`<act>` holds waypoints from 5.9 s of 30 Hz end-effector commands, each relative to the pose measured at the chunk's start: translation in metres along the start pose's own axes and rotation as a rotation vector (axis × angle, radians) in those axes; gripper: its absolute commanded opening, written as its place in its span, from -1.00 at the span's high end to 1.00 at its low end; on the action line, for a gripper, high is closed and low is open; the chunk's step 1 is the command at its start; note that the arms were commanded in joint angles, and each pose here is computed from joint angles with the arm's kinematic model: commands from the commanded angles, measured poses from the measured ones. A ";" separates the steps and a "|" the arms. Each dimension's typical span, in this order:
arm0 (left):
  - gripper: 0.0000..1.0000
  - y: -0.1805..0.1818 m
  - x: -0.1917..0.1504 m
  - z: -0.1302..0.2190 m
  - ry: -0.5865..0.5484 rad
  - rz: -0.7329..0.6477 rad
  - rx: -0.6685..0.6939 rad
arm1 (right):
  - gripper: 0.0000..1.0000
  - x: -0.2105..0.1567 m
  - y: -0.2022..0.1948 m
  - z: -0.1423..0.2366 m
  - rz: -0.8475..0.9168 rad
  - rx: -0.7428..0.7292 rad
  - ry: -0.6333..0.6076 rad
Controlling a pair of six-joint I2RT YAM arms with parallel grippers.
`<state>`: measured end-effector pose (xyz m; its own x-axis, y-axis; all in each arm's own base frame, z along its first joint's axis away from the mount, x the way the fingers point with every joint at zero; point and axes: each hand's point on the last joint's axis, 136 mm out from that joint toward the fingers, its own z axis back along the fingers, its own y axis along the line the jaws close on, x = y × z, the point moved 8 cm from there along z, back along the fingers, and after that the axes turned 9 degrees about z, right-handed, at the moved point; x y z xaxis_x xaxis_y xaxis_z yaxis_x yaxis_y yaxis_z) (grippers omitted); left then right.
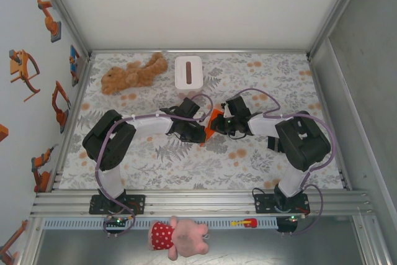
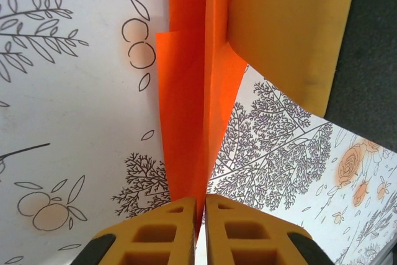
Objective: Fold a paper plane with a square sheet of paper (pick it up from the middle)
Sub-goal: Fold the wing for the fifth time at the center of the table.
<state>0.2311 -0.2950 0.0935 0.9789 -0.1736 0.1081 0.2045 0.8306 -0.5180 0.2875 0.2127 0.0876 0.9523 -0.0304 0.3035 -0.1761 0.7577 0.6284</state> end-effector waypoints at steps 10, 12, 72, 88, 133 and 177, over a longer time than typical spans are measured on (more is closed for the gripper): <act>0.83 0.011 -0.006 -0.012 0.058 0.038 0.018 | 0.77 0.000 -0.007 -0.003 -0.019 -0.033 0.015; 0.83 0.011 -0.006 -0.012 0.061 0.040 0.017 | 0.77 -0.001 -0.009 -0.004 -0.023 -0.039 0.019; 0.82 -0.015 0.017 -0.014 -0.013 0.042 -0.044 | 0.80 -0.009 -0.023 -0.012 -0.074 -0.126 0.083; 0.87 0.007 0.006 -0.022 0.047 0.092 0.002 | 0.82 -0.018 -0.036 -0.015 -0.102 -0.215 0.136; 0.89 -0.024 0.019 0.003 -0.099 0.075 -0.108 | 0.84 -0.014 -0.012 0.000 -0.153 -0.103 0.096; 0.90 -0.011 0.016 -0.014 -0.013 0.122 -0.021 | 0.85 0.030 -0.041 0.016 -0.009 -0.307 0.083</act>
<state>0.2458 -0.3147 0.0825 0.9961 -0.0571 0.0667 0.0846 0.8271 -0.5557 0.3225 0.1792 0.0920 0.9668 0.0056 0.2553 -0.1168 0.8988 0.4226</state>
